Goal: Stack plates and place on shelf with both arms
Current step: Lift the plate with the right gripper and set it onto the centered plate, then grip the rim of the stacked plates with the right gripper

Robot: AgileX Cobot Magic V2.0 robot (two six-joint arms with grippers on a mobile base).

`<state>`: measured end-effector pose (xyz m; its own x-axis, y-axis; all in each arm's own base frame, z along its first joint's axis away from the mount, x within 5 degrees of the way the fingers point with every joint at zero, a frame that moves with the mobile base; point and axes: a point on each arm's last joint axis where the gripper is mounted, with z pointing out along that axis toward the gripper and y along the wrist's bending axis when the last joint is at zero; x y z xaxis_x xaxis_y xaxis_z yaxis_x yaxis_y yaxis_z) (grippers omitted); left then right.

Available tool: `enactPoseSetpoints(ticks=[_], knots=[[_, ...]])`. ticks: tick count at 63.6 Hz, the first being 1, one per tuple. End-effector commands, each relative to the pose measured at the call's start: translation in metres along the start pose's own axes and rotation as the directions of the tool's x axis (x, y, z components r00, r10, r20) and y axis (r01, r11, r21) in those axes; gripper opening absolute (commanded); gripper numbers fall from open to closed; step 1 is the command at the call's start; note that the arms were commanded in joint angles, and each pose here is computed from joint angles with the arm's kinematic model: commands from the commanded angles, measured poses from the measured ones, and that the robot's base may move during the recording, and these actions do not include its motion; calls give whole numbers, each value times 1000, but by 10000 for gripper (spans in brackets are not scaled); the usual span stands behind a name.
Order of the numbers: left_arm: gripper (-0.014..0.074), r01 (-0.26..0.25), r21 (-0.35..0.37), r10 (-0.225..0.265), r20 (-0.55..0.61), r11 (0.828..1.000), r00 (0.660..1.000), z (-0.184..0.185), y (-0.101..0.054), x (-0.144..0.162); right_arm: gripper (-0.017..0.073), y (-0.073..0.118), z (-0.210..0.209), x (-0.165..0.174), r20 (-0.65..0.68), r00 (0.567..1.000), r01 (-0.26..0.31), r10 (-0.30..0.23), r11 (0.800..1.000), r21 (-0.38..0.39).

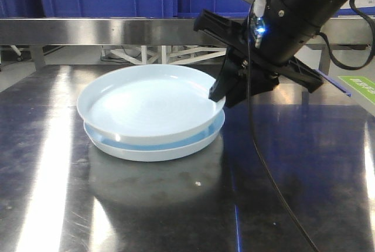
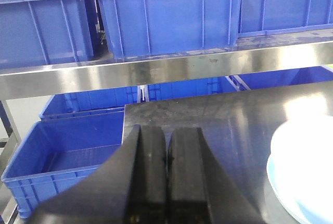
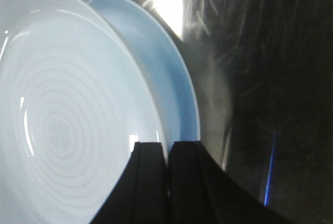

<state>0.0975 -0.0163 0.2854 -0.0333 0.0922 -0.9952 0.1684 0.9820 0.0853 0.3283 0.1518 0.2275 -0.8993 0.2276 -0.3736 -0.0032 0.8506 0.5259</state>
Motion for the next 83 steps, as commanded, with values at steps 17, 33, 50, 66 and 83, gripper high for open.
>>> enactPoseSetpoints(ticks=[17, 33, 50, 66, 83], knots=[[83, 12, -8, -11, 112, 1000, 994, -1, 1, -18, 31, 10, -7, -12, 67, 998, -16, 19, 999, -41], [83, 12, -8, -11, 112, 1000, 994, -1, 1, -18, 39, 10, -8, -12, 63, 998, -17, 19, 999, -41], [83, 12, -8, -11, 112, 1000, 994, -1, 1, -18, 311, 13, -15, -13, 79, 997, 0, 4, 999, -49], [83, 12, -8, -11, 112, 1000, 994, -1, 1, -18, 330, 17, -25, -14, 108, 994, 19, -13, 998, -56], [83, 12, -8, -11, 112, 1000, 994, -1, 1, -18, 388, 15, -23, -15, 118, 992, 54, -50, 998, -31]])
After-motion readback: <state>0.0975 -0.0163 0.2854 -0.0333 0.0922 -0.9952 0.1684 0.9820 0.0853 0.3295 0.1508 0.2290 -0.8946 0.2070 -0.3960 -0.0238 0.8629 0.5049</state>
